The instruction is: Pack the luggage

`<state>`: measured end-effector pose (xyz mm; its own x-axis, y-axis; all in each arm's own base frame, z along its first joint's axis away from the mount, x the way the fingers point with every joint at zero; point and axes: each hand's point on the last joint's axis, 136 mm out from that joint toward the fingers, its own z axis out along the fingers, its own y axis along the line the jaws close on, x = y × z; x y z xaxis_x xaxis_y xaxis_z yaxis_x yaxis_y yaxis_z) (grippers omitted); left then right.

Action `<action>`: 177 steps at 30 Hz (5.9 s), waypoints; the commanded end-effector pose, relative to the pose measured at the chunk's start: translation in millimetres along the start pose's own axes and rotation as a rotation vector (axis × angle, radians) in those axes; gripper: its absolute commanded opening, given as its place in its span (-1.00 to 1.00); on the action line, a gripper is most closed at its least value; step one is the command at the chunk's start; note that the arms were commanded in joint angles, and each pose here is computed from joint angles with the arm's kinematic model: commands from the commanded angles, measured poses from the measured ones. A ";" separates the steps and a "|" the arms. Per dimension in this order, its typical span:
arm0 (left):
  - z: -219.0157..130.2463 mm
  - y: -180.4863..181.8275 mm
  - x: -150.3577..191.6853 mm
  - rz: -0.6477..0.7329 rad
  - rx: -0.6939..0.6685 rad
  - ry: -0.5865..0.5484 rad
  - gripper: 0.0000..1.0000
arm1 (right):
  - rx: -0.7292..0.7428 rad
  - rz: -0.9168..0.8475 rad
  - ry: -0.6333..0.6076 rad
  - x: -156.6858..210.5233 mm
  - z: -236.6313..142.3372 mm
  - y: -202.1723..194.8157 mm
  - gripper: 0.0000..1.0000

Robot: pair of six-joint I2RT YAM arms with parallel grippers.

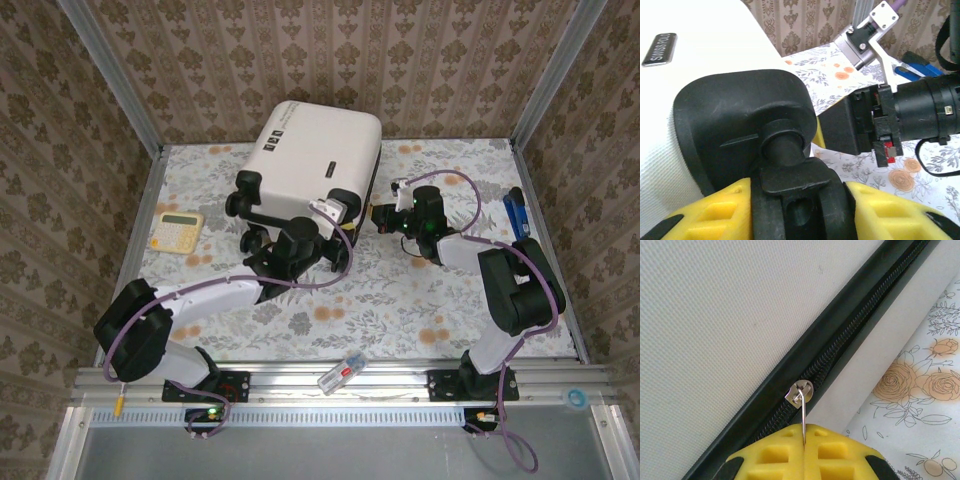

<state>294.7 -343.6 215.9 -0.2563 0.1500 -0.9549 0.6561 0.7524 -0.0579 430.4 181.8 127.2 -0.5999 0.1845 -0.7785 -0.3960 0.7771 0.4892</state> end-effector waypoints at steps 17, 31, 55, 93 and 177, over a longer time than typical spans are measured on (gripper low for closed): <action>-49.5 -12.5 17.3 0.204 0.142 -0.010 -0.42 | 0.269 0.053 -0.100 -58.7 -6.8 -72.1 -1.00; -95.2 17.9 17.5 0.181 0.126 -0.113 -0.35 | 0.364 0.173 -0.113 -60.7 -28.1 -119.4 -1.00; -100.3 92.4 16.4 0.039 -0.077 -0.173 0.60 | 0.308 0.237 -0.105 -20.4 -61.5 -105.1 -1.00; -11.8 265.1 -10.7 -0.328 -0.298 -0.123 0.59 | 0.323 0.171 -0.033 39.9 -108.5 -45.3 -1.00; 35.1 247.8 -10.5 -0.940 0.181 0.125 -0.18 | 0.505 0.264 -0.039 15.2 -112.0 -103.3 -1.00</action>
<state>471.5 -198.0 201.5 -0.8273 -0.4090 -0.3851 0.1928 0.4372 -0.8785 376.1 62.7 108.6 -0.6365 0.3837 -0.6691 0.0445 0.8843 0.4648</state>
